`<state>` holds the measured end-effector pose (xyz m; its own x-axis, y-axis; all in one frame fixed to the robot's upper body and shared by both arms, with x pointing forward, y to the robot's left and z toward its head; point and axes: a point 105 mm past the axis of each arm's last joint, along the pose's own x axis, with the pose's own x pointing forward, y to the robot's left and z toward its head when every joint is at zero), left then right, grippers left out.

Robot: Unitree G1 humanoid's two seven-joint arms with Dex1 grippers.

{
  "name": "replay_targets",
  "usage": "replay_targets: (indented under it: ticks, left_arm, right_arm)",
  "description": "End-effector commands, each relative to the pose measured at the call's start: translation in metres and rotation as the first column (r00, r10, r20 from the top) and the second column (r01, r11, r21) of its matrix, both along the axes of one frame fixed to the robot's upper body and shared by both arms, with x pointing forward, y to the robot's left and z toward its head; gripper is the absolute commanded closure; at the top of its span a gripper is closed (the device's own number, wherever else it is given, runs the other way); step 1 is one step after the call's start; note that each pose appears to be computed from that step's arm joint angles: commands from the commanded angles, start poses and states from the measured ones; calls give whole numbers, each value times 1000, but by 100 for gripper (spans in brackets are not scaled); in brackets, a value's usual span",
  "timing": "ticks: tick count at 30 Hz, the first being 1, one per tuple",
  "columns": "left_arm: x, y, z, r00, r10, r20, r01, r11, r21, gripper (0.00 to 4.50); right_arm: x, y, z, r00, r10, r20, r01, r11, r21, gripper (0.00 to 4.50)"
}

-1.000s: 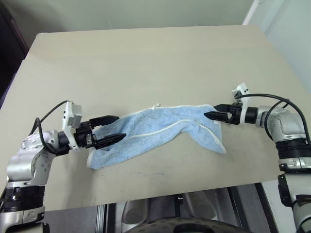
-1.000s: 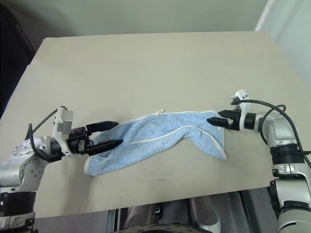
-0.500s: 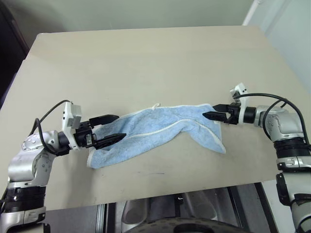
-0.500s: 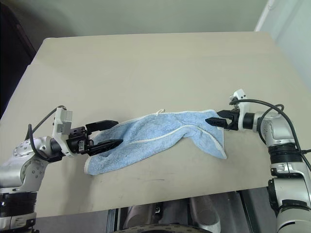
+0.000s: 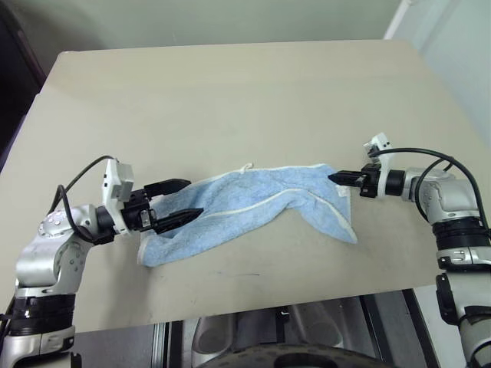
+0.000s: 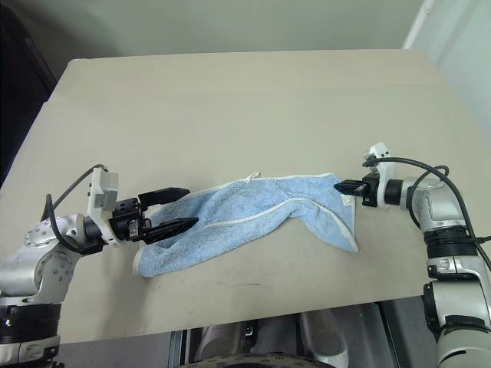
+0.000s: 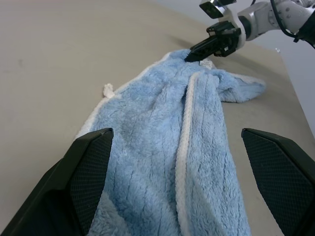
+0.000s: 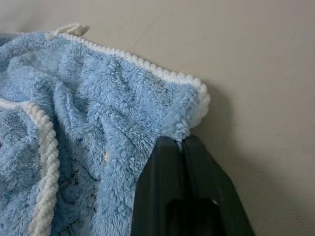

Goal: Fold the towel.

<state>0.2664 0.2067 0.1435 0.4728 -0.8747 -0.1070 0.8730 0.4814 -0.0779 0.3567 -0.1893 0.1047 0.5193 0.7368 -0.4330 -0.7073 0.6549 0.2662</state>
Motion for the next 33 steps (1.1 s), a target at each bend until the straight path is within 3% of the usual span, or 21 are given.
replay_targets:
  ticks: [1,6,14,22,33]
  left_arm:
    - [0,-6,9,999,-15,32,15,1000,-2,0]
    - [4,-4,8,999,3,43,-3,1000,3,0]
    - [22,0,18,993,68,93,-68,998,-5,0]
    - [53,27,10,958,245,152,-253,967,40,0]
    - [51,48,-12,962,273,28,-274,961,31,0]
  right_arm:
    - [6,-7,21,996,-12,86,11,1000,3,448]
    - [7,-12,58,978,-6,207,5,1000,7,448]
    - [-13,-11,126,915,73,397,-74,997,-14,448]
    - [-32,-5,163,832,161,531,-128,987,-98,448]
    - [-44,5,213,708,154,689,-145,987,-72,448]
